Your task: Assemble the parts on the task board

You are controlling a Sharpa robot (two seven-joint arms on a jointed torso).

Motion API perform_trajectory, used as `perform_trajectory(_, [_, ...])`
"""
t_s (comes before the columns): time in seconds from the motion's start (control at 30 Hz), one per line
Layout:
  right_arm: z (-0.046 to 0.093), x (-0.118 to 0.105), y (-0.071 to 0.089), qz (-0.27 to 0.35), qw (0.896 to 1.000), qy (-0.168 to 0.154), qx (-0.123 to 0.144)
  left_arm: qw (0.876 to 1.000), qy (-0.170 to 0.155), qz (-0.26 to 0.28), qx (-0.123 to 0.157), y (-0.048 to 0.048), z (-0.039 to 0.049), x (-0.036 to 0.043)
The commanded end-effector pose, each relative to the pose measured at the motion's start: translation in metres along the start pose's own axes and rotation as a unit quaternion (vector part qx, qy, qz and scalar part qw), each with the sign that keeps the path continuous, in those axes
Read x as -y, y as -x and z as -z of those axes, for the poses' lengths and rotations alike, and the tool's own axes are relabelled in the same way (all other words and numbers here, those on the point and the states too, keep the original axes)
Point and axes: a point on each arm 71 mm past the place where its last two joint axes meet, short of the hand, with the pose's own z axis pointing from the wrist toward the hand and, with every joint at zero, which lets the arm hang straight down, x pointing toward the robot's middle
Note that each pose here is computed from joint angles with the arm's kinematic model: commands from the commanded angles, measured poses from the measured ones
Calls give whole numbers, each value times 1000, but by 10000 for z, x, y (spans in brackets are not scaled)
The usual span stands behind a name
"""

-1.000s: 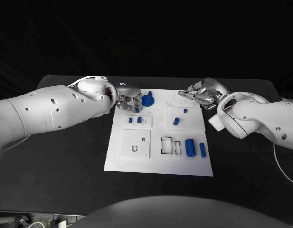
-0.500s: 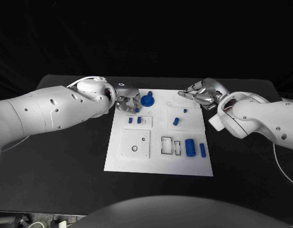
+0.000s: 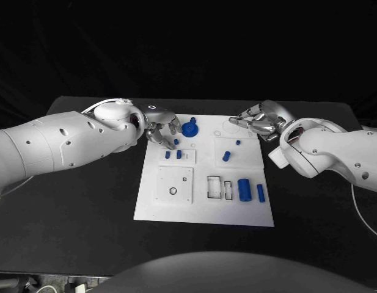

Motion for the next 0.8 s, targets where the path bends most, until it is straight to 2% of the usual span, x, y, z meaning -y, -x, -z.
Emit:
perform_trajectory(0.03, [3, 0, -5, 4, 1000, 2, -4, 998, -12, 10, 60, 85, 42, 7])
perform_trajectory(0.23, [8, 7, 10, 3, 1000, 3, 1, 988, -31, 62, 135, 223, 213, -50])
perform_trajectory(0.37, [9, -6, 28, 2, 1000, 11, 6, 970, -32, 131, 202, 385, 404, -133])
perform_trajectory(0.47, [-3, -49, 65, 3, 1000, 25, 9, 946, -22, 203, 252, 460, 546, -213])
perform_trajectory(0.6, [-41, -135, 137, 23, 998, 53, 13, 902, 2, 303, 307, 483, 694, -310])
perform_trajectory(0.73, [-85, -189, 189, 77, 993, 83, 16, 858, 22, 382, 342, 459, 775, -338])
perform_trajectory(0.8, [-101, -198, 208, 105, 990, 94, 19, 843, 27, 407, 350, 438, 790, -325])
